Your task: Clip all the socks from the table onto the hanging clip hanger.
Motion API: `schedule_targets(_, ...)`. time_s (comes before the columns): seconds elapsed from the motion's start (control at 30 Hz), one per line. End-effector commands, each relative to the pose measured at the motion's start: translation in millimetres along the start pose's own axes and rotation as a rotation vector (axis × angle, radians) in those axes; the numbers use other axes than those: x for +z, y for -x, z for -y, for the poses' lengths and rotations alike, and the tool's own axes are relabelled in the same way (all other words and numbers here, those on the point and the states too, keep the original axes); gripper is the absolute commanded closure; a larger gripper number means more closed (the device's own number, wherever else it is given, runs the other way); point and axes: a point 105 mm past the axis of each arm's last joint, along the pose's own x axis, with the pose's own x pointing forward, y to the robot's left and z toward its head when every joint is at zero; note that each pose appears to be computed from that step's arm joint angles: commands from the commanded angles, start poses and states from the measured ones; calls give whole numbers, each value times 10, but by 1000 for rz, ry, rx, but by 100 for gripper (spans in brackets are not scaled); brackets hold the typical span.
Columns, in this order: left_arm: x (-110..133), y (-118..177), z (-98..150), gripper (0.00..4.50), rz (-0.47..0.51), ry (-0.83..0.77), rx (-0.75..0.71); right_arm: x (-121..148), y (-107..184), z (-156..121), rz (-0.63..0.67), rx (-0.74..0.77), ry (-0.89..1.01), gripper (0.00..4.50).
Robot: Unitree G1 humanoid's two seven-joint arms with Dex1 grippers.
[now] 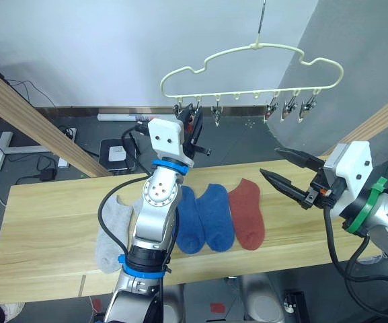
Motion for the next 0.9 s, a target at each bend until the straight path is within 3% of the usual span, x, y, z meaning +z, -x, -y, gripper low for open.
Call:
schedule_targets(0.03, 195, -14, 14, 400, 79, -23, -6, 82, 9, -25, 39, 5, 19, 195)
schedule_targets(0.13, 194, -14, 10, 424, 79, -22, -6, 85, 6, -26, 41, 4, 19, 195)
schedule_targets(0.6, 190, -10, 8, 424, 80, -17, -20, 34, -28, -36, 25, -5, 13, 195)
schedule_targets(0.73, 213, -17, 8, 424, 78, -3, -55, -422, -78, -14, -171, -83, -38, 195)
schedule_targets(0.83, 234, -6, 17, 424, 75, 6, -106, -677, -181, -62, -220, -137, -86, 195)
schedule_targets(0.9, 247, 1, 20, 424, 72, 4, -133, -865, -268, -45, -256, -215, -107, 159)
